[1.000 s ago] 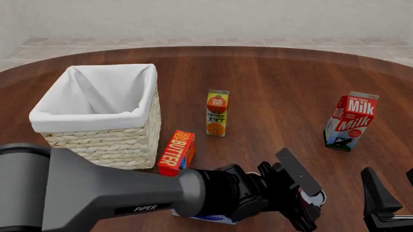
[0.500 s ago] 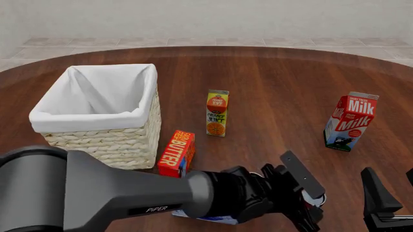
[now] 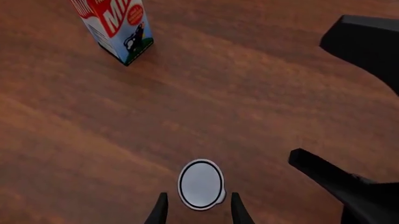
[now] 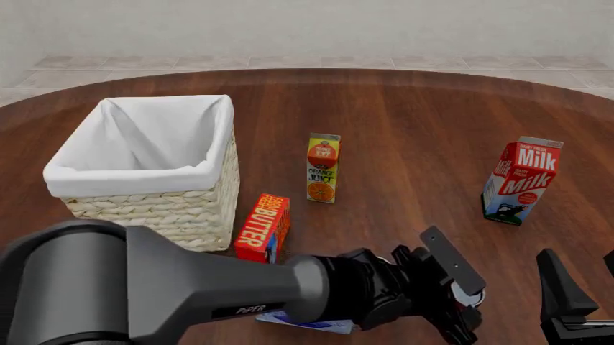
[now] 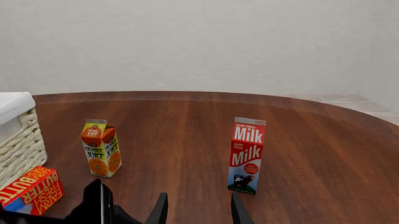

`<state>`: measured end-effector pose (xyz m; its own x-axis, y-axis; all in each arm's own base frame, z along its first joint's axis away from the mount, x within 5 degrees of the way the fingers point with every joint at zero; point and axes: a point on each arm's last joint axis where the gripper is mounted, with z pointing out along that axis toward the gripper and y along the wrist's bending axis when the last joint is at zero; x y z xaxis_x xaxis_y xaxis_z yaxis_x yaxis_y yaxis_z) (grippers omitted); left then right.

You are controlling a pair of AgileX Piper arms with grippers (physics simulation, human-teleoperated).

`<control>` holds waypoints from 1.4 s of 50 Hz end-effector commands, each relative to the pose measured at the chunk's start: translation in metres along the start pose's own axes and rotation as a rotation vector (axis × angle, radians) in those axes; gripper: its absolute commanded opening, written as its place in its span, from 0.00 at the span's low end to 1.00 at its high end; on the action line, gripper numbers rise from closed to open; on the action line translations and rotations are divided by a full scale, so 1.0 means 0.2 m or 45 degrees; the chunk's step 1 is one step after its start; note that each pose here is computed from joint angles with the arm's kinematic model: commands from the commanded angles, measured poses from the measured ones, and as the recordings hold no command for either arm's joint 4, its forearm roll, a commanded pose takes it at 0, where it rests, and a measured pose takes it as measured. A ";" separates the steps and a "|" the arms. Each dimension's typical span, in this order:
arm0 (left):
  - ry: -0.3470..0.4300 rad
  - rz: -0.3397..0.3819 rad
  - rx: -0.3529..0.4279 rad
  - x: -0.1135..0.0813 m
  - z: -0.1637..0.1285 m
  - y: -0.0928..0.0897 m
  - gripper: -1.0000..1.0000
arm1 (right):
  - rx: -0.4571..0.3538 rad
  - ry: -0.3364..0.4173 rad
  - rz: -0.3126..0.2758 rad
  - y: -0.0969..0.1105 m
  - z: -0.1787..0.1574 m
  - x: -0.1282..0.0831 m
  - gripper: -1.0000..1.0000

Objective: Pick up the tomato sauce, and put it in the basket.

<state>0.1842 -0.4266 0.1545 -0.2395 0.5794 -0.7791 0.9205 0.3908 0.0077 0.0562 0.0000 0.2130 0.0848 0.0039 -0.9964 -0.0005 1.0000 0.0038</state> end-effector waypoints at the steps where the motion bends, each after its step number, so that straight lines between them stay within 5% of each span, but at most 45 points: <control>1: 0.007 -0.006 0.003 0.02 0.03 -0.01 1.00 | 0.001 0.000 -0.002 0.00 0.00 0.00 1.00; 50: 0.008 -0.022 0.009 0.04 0.10 -0.02 1.00 | 0.001 0.000 -0.002 0.00 0.00 0.00 1.00; 64: 0.003 -0.009 -0.019 0.04 0.12 0.05 1.00 | 0.001 -0.001 -0.002 0.00 0.00 0.00 1.00; 65: 0.007 -0.008 -0.017 0.04 0.12 0.04 0.00 | 0.001 -0.001 -0.002 0.00 0.00 0.00 1.00; 70: 0.010 0.016 -0.022 0.06 0.13 0.05 0.00 | 0.001 0.000 -0.002 0.00 0.00 0.00 1.00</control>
<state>0.1919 -0.4378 0.1356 -0.2567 0.5738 -0.7777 0.9147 0.4041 -0.0037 0.0562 0.0000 0.2130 0.0848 0.0039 -0.9964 -0.0005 1.0000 0.0039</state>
